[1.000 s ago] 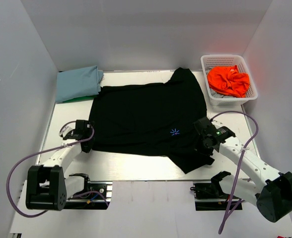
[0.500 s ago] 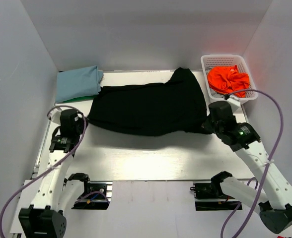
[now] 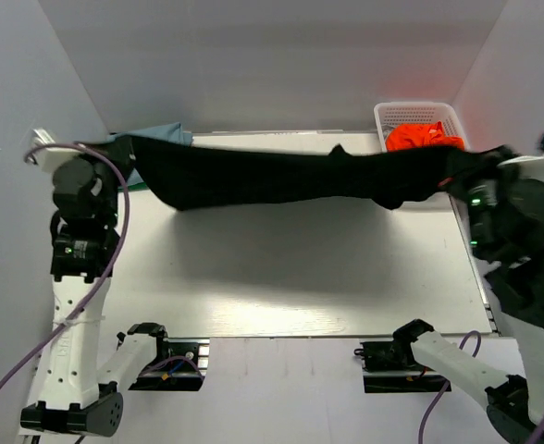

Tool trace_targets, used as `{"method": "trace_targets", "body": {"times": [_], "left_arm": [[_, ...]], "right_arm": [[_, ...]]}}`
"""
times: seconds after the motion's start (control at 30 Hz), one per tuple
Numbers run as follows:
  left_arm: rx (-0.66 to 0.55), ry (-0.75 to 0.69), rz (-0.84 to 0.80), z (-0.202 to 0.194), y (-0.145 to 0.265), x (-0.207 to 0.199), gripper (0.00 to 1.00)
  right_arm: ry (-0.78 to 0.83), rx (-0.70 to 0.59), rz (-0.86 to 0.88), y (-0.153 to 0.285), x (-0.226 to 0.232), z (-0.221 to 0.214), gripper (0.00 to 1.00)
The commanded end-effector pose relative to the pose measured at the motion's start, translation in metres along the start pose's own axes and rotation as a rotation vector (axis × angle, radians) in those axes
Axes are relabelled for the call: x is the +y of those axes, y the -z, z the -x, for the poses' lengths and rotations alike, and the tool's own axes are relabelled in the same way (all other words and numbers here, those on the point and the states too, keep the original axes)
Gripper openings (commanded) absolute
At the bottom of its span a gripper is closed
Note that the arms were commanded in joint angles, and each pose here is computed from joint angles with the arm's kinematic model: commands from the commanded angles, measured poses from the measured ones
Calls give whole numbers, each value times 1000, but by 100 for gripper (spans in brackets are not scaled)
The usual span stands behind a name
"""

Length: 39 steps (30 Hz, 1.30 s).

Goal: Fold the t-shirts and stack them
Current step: Flatten out the tshirt

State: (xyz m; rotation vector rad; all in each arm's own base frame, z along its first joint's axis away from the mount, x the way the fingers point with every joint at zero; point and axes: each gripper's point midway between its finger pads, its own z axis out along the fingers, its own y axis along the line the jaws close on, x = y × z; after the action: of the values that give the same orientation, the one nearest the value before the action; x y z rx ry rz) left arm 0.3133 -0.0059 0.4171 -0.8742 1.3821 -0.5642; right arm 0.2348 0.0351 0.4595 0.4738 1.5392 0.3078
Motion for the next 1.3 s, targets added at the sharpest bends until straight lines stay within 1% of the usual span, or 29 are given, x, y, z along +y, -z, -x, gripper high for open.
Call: {"method": "trace_targets", "body": {"times": [0.0,0.03,0.07,0.1,0.13,0.17,0.2,0.23,0.3,0.4,0.53,0.67,0.7,0.73,0.77,0.8,0.83,0.9,0.93,0.97,1.0,1.03,1.07,1.1,1.13,1.17,1.2,1.23,1.27], "left_arm": [[-168,-18,-132,65,16,-61,0],[-194,-34,-140,74,19,-68,0],[-223,-32,-173,91,30,-86,0],[-239,-37,-190,99,33,-95,0],[-278,-59,-227,117,49,-110,0],[-293,-65,-241,125,57,-117,0],[-326,-63,-237,136,65,-120,0],[-370,-74,-276,153,82,-135,0],[-395,-87,-283,164,95,-140,0],[-458,-86,-340,190,133,-158,0],[-497,-107,-377,203,157,-166,0],[-491,-110,-384,202,157,-168,0],[-469,-121,-362,195,140,-165,0],[-455,-128,-347,191,131,-163,0],[-439,-135,-331,186,120,-161,0],[-415,-146,-306,177,105,-156,0],[-404,-161,-292,172,93,-154,0],[-367,-190,-201,153,48,-135,0],[-356,-197,-170,145,32,-127,0],[-342,-206,-133,136,15,-117,0],[-295,-253,-65,114,-18,-96,0],[-295,-257,-45,106,-35,-88,0],[-243,-282,6,80,-59,-63,0],[-209,-319,8,63,-76,-53,0],[-179,-333,36,42,-104,-36,0],[-120,-358,79,12,-123,-10,0],[-92,-371,106,-6,-138,7,0],[-85,-365,112,-20,-153,19,0],[-1,-399,175,-59,-177,59,0]], "right_arm": [[-54,-313,44,37,12,120,0],[-58,-339,47,42,13,131,0],[-28,-357,39,43,13,140,0],[-64,-419,65,60,15,166,0],[-62,-449,82,67,17,177,0],[-47,-467,87,72,17,184,0],[-77,-517,104,88,15,207,0],[-71,-535,104,94,14,213,0],[-64,-587,125,110,12,231,0],[-56,-638,187,126,18,246,0],[-63,-680,217,138,20,260,0],[-39,-720,183,128,25,268,0],[8,-699,152,112,29,259,0],[25,-711,141,106,33,261,0],[47,-697,129,91,39,254,0],[99,-691,102,82,40,250,0],[109,-685,55,67,41,245,0],[218,-620,-42,15,50,213,0],[204,-639,-92,6,47,212,0],[254,-593,-143,-30,50,179,0],[291,-590,-173,-51,53,166,0],[362,-549,-193,-73,53,140,0],[432,-485,-230,-109,51,103,0],[432,-488,-233,-121,52,93,0],[434,-452,-226,-139,51,70,0],[477,-395,-221,-167,53,38,0],[513,-354,-245,-184,40,18,0],[484,-335,-222,-195,41,6,0],[509,-282,-240,-215,30,-17,0]]}}
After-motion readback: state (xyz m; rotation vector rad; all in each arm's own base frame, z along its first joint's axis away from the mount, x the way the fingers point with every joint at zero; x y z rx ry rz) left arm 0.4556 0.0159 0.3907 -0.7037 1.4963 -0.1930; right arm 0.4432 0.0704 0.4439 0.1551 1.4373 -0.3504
